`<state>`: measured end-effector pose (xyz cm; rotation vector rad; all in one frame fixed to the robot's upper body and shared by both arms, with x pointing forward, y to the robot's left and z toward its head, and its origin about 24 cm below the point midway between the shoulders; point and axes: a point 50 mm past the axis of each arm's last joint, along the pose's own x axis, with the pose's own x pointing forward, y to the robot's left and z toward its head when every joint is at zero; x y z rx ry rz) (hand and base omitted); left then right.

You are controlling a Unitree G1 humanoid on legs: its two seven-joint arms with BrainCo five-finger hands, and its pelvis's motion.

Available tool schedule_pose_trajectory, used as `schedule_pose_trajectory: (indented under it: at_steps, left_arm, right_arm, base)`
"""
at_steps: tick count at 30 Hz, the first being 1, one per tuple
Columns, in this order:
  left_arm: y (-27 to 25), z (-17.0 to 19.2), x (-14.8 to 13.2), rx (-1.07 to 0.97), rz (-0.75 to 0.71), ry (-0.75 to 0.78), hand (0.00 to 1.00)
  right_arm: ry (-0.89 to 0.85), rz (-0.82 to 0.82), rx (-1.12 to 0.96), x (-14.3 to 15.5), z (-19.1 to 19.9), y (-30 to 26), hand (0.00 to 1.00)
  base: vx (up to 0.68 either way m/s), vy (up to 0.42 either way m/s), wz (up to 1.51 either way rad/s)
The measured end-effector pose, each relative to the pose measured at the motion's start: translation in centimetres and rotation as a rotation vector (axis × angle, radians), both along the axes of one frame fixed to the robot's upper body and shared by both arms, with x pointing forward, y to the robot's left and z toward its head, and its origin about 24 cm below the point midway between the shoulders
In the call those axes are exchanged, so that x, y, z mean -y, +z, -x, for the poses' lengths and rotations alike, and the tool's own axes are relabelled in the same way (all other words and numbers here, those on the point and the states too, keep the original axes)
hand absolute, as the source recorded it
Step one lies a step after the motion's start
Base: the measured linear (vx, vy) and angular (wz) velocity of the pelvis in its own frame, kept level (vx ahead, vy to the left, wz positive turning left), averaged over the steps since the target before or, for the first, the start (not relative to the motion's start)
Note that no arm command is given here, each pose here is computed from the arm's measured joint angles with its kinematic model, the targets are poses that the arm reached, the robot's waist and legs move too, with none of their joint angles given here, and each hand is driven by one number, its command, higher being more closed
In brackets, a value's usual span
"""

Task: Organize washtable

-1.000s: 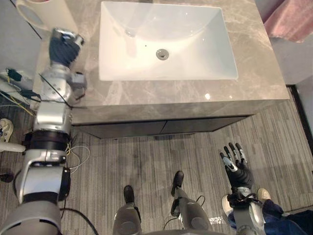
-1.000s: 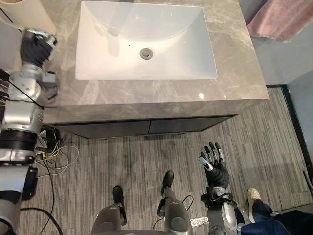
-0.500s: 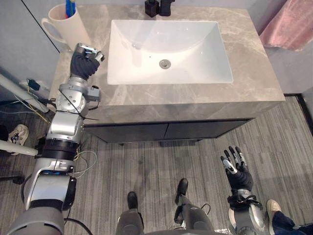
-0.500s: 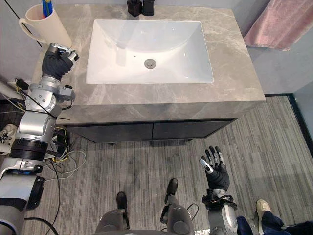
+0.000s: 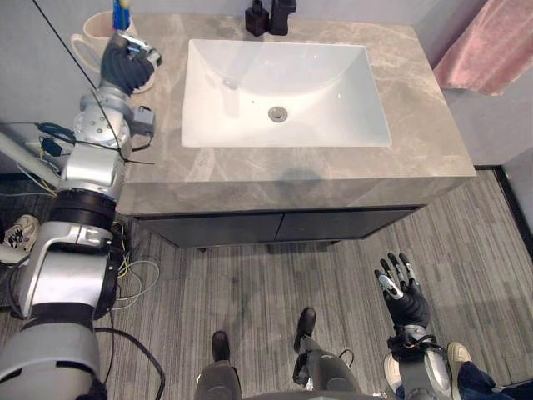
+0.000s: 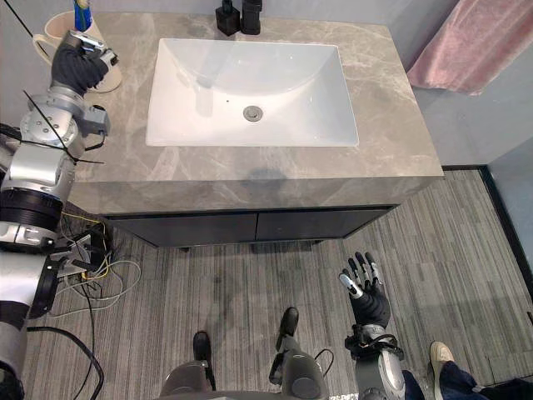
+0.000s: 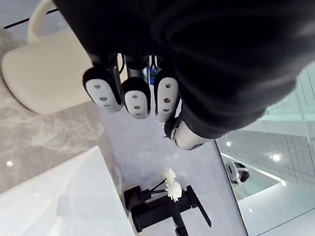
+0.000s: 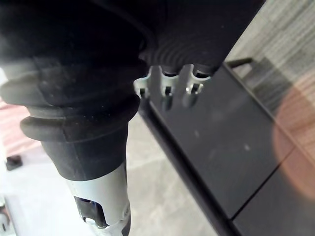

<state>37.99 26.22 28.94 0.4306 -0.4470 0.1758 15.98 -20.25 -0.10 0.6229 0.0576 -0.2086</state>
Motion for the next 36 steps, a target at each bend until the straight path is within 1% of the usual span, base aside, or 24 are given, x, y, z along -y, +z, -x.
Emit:
schedule_pose_trajectory:
  at_steps: [17,20,28,31,36]
  left_arm:
    - [0.3,-0.1,-1.3,-0.017,0.027,0.054,1.00]
    - [0.6,0.1,-1.8,0.002,0.054,0.065,1.00]
    - [0.7,0.1,-1.9,0.004,0.042,0.089,1.00]
    - [0.9,0.3,-2.4,0.021,0.068,0.099,1.00]
    - [1.0,0.4,-2.4,0.023,0.071,0.102,1.00]
  right_arm:
    - [0.001,0.000,0.002,0.0,0.0,0.0,0.00]
    - [0.002,0.000,0.004,0.0,-0.1,0.1,0.00]
    - [0.002,0.001,0.008,0.0,-0.2,0.1,0.00]
    - [0.003,0.002,0.016,0.0,-0.3,0.3,0.00]
    - [0.002,0.004,0.022,0.0,-0.4,0.4,0.00]
  base:
    - [0.02,0.007,-0.01]
    - [0.01,0.006,-0.01]
    - [0.02,0.011,0.00]
    - [0.00,0.000,0.00]
    - [0.00,0.000,0.00]
